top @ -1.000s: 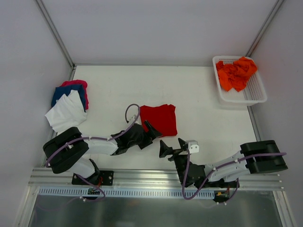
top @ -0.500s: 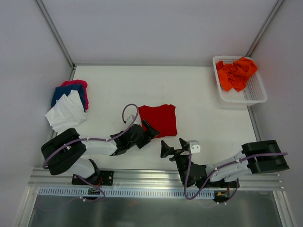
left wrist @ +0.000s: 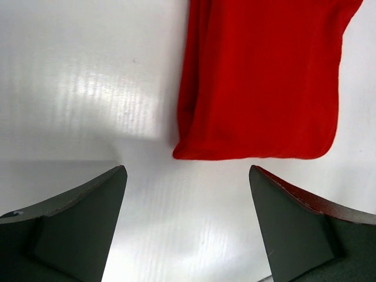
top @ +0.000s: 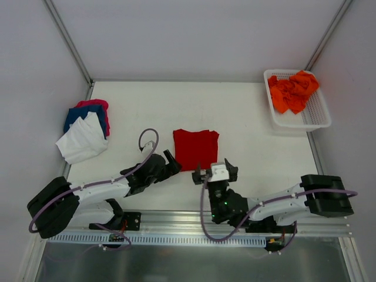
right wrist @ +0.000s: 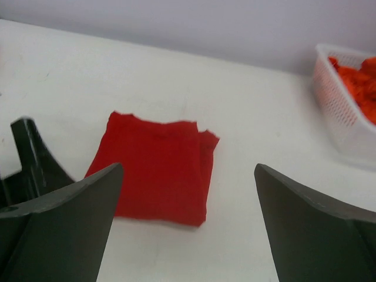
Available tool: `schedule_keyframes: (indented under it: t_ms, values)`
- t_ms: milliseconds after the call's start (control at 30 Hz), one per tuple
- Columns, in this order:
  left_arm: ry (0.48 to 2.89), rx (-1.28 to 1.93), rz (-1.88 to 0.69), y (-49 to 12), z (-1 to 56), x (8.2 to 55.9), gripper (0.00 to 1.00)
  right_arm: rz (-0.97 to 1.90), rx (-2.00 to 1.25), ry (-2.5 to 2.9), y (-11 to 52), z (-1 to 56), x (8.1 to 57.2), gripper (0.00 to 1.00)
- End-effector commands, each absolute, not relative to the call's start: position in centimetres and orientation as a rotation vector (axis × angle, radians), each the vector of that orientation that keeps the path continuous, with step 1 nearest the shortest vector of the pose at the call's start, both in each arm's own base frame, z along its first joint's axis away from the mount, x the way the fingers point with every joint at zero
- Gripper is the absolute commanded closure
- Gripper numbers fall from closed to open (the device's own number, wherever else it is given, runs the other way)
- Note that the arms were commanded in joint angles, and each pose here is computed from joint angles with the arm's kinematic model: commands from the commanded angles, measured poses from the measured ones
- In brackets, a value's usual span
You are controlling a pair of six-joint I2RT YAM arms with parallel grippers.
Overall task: Fold and stack the t-shirts
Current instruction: Fold the tshirt
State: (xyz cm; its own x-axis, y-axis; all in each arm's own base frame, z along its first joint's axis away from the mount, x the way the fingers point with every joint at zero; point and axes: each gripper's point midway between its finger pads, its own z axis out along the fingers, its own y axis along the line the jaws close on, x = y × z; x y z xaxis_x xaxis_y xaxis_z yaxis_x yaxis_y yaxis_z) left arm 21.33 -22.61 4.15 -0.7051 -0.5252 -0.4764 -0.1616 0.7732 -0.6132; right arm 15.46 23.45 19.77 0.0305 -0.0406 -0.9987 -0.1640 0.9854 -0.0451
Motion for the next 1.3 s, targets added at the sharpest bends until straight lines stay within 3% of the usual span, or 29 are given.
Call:
schedule_keyframes:
  t_ms: [0,200,367,533,667,800,833,933,1067,1167,1233,1267]
  values:
    - [2.316,-0.347,-0.522,-19.6,4.9,21.1,0.13,-0.332,-0.097,1.702,21.0,22.8,16.5,0.01]
    - [2.246,-0.26,-0.552,-19.8,8.6,21.6,0.13,-0.745,-0.209,1.758,21.8,28.8,22.8,0.01]
    - [2.27,-0.237,-0.559,-20.0,8.3,21.3,0.13,-1.037,-0.097,1.833,16.5,32.5,29.7,0.0]
    - [2.283,-0.244,-0.559,-19.9,7.8,21.0,0.13,-1.409,-0.126,1.924,11.5,31.9,36.9,0.01]
    - [2.267,-0.242,-0.574,-19.8,8.3,20.9,0.13,-1.481,-0.002,1.927,8.0,32.6,40.4,0.0]
    - [2.247,-0.241,-0.59,-19.8,8.9,20.9,0.12,-1.472,0.138,1.883,5.4,36.0,43.3,0.0]
    - [2.243,-0.241,-0.592,-19.8,9.1,21.0,0.12,-1.419,0.253,1.828,3.8,40.2,43.6,0.01]
    - [2.246,-0.232,-0.605,-20.2,9.5,21.1,0.12,-1.357,0.437,1.692,1.6,43.4,45.4,0.0]
    - [2.257,-0.233,-0.62,-20.7,9.7,21.1,0.12,-1.169,0.587,1.523,0.2,47.6,44.5,0.01]
    - [2.255,-0.233,-0.617,-20.8,9.8,21.3,0.12,-0.947,0.331,1.414,3.9,52.6,45.5,0.01]
    - [2.251,-0.236,-0.613,-20.8,9.9,21.5,0.12,-0.693,-0.117,1.334,10.2,55.6,46.5,0.01]
    - [2.253,-0.237,-0.613,-21.0,10.0,21.6,0.12,-0.431,-0.416,1.245,16.3,55.7,47.0,0.0]
